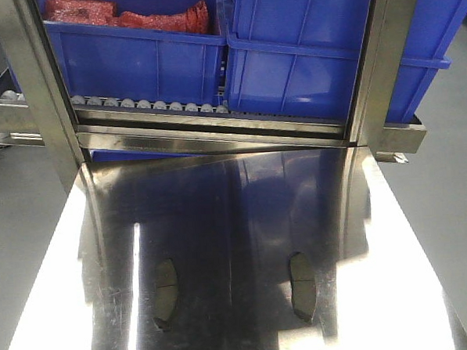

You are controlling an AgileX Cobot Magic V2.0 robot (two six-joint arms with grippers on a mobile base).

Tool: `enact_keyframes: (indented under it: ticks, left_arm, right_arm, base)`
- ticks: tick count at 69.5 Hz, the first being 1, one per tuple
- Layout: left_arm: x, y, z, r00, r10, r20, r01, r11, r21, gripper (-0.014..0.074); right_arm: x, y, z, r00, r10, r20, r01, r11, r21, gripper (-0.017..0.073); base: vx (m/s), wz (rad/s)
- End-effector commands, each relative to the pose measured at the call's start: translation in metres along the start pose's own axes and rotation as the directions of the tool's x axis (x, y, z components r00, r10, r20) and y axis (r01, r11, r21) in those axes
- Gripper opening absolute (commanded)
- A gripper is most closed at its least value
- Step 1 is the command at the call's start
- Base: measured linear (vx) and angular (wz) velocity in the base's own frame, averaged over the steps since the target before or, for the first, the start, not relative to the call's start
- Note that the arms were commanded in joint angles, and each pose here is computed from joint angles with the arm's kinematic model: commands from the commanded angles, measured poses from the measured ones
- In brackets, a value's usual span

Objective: Move and align brake pads A on conveyor
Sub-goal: 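Reach the left gripper toward the brake pad nearest it, then lower the left gripper and close it on the dark brake pad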

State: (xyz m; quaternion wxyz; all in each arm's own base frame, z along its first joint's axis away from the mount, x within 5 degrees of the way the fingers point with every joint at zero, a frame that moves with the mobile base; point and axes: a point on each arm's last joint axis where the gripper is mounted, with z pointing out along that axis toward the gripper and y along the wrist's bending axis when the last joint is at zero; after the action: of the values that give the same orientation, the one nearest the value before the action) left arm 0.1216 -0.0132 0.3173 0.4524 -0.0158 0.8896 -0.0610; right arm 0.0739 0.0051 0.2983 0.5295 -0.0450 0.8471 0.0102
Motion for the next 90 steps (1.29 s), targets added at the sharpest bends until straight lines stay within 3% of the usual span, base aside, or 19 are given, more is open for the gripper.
enact_keyframes:
  ticks: [1, 14, 22, 36, 41, 47, 55, 69, 90]
  left_arm:
    - [-0.03, -0.007, 0.019, 0.999, -0.038, 0.012, 0.038, 0.999, 0.029, 0.0575]
    - [-0.064, -0.016, 0.077, 0.978, -0.054, -0.202, 0.06, 0.998, 0.026, 0.0575]
    - [-0.075, -0.034, 0.112, 0.944, -0.01, -0.331, 0.028, 0.998, 0.05, 0.0575]
    - [-0.074, -0.081, 0.168, 0.855, -0.007, -0.518, 0.047, 0.997, 0.064, 0.0575]
    - [-0.07, -0.1, 0.182, 0.837, -0.001, -0.547, 0.049, 0.996, 0.073, 0.0575]
    - [-0.063, -0.124, 0.194, 0.82, 0.035, -0.572, 0.007, 0.997, 0.071, 0.0575]
    - [-0.053, -0.143, 0.206, 0.79, 0.02, -0.613, 0.013, 0.999, 0.049, 0.0575]
    - [-0.035, -0.162, 0.221, 0.756, 0.02, -0.654, 0.008, 0.999, 0.039, 0.0575]
    - [-0.018, -0.168, 0.234, 0.711, -0.039, -0.702, 0.035, 0.999, -0.021, 0.0575]
  right_arm:
    - [-0.014, -0.001, -0.003, 0.996, -0.013, 0.089, 0.012, 1.0, 0.012, 0.0582]
    - [-0.014, -0.001, -0.003, 0.996, -0.013, 0.089, 0.012, 1.0, 0.012, 0.0582]
    - [-0.014, -0.001, -0.003, 0.996, -0.013, 0.089, 0.012, 1.0, 0.012, 0.0582]
    - [-0.014, -0.001, -0.003, 0.996, -0.013, 0.089, 0.012, 1.0, 0.012, 0.0582]
    - [-0.014, -0.001, -0.003, 0.996, -0.013, 0.089, 0.012, 1.0, 0.012, 0.0582]
    - [-0.014, -0.001, -0.003, 0.996, -0.013, 0.089, 0.012, 1.0, 0.012, 0.0582]
    - [-0.014, -0.001, -0.003, 0.996, -0.013, 0.089, 0.012, 1.0, 0.012, 0.0582]
    - [-0.014, -0.001, -0.003, 0.996, -0.013, 0.089, 0.012, 1.0, 0.012, 0.0582]
    - [-0.014, -0.001, -0.003, 0.996, -0.013, 0.089, 0.012, 1.0, 0.012, 0.0582]
  base:
    - [0.0, 0.0]
    - [0.0, 0.0]
    - [0.0, 0.0]
    - [0.0, 0.0]
    - [0.0, 0.0]
    - [0.0, 0.0]
    - [0.0, 0.0]
    - [0.0, 0.0]
    - [0.0, 0.0]
